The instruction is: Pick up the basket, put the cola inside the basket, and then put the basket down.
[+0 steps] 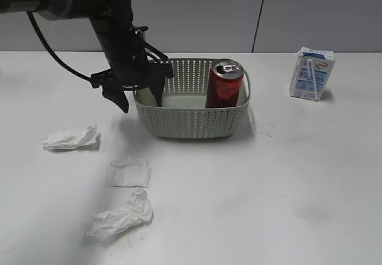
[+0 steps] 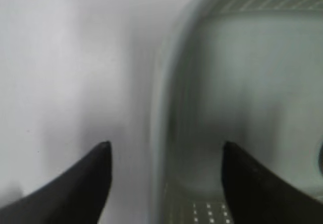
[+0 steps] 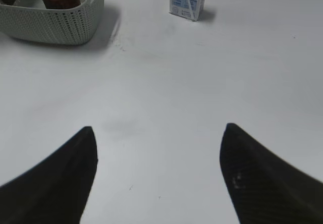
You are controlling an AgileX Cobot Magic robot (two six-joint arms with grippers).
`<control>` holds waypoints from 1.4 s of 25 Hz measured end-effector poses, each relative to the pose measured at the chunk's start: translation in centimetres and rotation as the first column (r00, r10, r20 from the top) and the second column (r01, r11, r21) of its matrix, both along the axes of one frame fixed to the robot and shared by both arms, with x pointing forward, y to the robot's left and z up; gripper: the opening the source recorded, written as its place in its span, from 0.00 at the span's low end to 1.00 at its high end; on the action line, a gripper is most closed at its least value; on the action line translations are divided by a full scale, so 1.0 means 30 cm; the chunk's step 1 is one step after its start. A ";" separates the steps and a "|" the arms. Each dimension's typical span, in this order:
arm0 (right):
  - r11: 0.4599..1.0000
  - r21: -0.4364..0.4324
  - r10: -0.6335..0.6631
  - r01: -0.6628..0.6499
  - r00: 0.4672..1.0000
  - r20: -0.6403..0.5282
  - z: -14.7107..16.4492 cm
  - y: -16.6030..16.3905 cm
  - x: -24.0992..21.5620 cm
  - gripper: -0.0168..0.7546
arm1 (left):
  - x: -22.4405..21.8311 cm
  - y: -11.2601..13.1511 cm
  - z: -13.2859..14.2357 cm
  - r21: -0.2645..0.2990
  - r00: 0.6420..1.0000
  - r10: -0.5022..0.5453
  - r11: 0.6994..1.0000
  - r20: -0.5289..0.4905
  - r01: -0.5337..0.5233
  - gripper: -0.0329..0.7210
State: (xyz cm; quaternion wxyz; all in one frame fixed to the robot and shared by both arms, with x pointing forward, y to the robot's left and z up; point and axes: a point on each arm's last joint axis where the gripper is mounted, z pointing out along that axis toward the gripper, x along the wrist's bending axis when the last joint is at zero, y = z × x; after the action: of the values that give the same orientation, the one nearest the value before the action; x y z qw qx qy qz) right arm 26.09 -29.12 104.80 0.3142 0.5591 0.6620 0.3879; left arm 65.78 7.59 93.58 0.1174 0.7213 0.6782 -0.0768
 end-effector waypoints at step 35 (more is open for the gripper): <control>1.000 0.013 0.003 -0.003 0.999 0.050 -0.032 -0.003 -0.033 0.76 | -0.467 0.739 0.452 0.224 0.985 0.036 0.972 0.171 -0.075 0.83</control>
State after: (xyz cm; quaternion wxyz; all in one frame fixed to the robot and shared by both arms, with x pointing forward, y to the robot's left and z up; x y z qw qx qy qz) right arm 25.12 -29.19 103.84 0.3263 0.5503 0.6522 0.4066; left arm 51.76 29.75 107.14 0.0915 0.7147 0.6903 0.0657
